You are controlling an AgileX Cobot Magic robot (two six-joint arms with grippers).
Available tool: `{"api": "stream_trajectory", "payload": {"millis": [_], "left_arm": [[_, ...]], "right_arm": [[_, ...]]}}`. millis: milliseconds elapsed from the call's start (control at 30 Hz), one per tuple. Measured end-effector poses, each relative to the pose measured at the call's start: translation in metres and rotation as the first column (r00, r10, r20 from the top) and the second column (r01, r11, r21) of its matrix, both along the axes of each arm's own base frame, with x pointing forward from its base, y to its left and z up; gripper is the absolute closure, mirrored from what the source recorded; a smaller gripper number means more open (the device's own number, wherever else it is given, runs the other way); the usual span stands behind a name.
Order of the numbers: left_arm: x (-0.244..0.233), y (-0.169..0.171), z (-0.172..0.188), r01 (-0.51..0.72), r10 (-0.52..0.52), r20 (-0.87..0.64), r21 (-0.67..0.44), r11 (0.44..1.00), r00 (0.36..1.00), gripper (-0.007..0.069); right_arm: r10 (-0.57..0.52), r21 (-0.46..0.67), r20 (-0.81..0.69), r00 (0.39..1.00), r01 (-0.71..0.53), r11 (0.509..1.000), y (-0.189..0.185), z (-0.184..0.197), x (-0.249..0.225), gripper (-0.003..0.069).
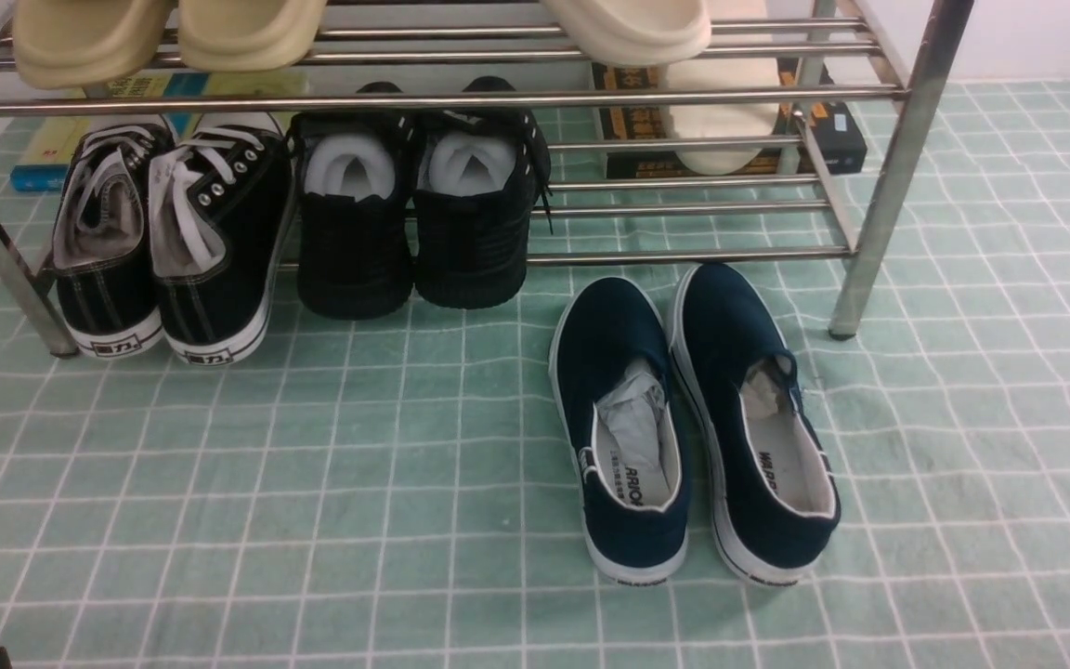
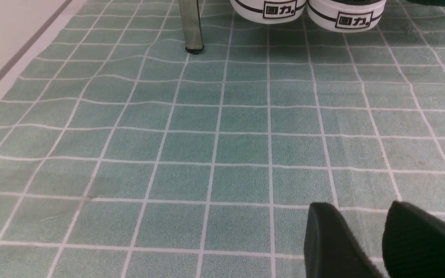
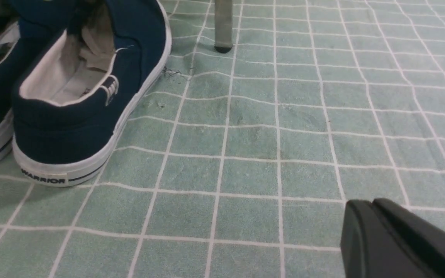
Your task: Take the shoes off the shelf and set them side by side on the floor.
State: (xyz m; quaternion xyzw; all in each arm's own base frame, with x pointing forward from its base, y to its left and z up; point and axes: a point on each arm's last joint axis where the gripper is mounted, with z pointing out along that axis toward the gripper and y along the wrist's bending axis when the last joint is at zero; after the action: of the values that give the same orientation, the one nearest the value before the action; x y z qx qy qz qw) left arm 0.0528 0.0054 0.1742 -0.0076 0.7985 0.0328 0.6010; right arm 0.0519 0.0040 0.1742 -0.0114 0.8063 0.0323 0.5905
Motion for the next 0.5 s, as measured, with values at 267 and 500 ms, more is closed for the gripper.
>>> {"api": "stream_trajectory", "payload": {"millis": [267,500], "left_arm": [[0.0,0.0,0.0,0.0,0.0,0.0,0.0,1.0,1.0,0.0384],[0.0,0.0,0.0,0.0,0.0,0.0,0.0,1.0,1.0,0.0384]], "right_arm": [[-0.053,0.0,-0.001,0.999,0.053,0.999,-0.0028,-0.0001,0.0001,0.0616],[-0.054,0.0,-0.001,0.999,0.054,0.999,-0.0028,-0.0001,0.0001,0.061]]}}
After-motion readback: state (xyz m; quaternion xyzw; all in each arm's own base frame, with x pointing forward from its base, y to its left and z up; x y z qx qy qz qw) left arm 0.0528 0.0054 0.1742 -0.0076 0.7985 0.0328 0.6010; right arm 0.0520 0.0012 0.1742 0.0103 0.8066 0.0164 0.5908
